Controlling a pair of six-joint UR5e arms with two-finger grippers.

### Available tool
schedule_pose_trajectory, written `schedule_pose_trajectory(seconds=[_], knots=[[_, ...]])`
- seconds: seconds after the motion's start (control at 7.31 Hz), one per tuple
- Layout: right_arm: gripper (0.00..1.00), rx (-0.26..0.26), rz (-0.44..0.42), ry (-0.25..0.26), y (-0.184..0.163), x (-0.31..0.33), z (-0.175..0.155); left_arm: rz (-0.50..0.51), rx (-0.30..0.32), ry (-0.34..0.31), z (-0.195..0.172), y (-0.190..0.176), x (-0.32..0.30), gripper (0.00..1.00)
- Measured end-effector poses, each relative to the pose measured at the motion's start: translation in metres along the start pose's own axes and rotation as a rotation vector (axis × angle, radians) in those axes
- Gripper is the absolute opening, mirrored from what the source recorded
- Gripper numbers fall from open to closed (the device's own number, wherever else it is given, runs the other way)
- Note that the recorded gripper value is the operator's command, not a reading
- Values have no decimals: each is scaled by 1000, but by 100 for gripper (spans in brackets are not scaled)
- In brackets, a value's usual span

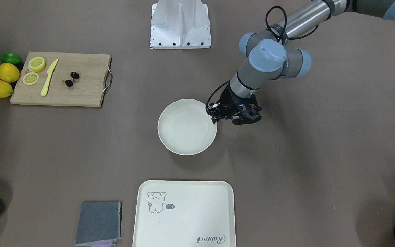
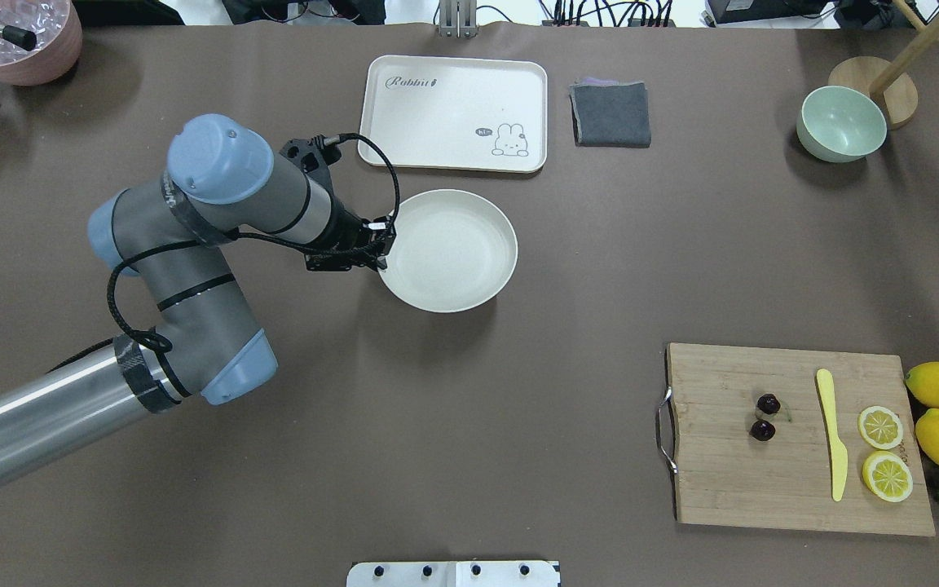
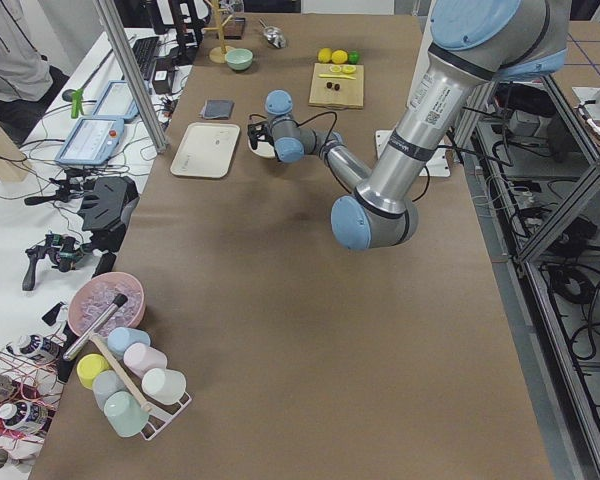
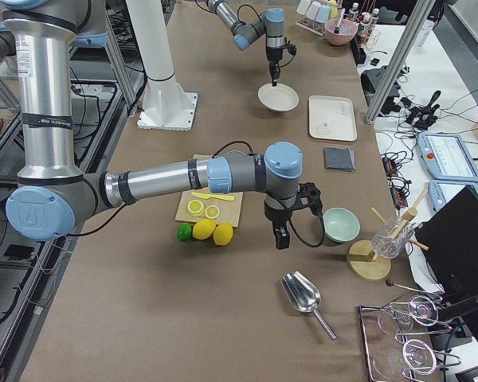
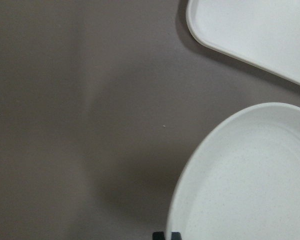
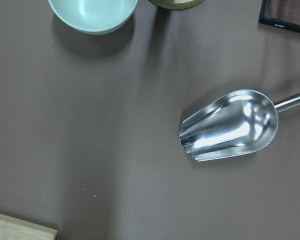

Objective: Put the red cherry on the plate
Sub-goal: 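Slide the white plate with the left gripper toward the table center, then open the left gripper and withdraw the left arm from the plate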

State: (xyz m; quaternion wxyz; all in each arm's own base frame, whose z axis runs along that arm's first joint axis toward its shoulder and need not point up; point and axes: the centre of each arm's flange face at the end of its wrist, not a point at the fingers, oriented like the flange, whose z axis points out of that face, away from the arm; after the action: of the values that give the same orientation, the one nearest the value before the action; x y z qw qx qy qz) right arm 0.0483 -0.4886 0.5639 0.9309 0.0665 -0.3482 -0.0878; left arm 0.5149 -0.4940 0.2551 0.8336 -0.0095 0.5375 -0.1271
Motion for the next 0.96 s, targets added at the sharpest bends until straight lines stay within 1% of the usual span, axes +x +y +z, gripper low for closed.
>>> schedule_pose_trajectory(seconds=[0.14,0.27,0.41,0.68,0.82,0.96], knots=[[100,-1,0,0,0,0,0,-1,14,-1,11,13,7,0],[100,-2,1,0,1,1,1,2,30,-5,19,21,9,97],[100,-2,1,0,1,1,1,9,40,-7,24,25,9,98],[100,-2,2,0,1,1,1,36,51,-6,23,23,5,98],[100,-2,2,0,1,1,1,44,50,-7,18,15,2,98],[100,-2,2,0,0,1,1,44,31,-7,5,1,-8,98]])
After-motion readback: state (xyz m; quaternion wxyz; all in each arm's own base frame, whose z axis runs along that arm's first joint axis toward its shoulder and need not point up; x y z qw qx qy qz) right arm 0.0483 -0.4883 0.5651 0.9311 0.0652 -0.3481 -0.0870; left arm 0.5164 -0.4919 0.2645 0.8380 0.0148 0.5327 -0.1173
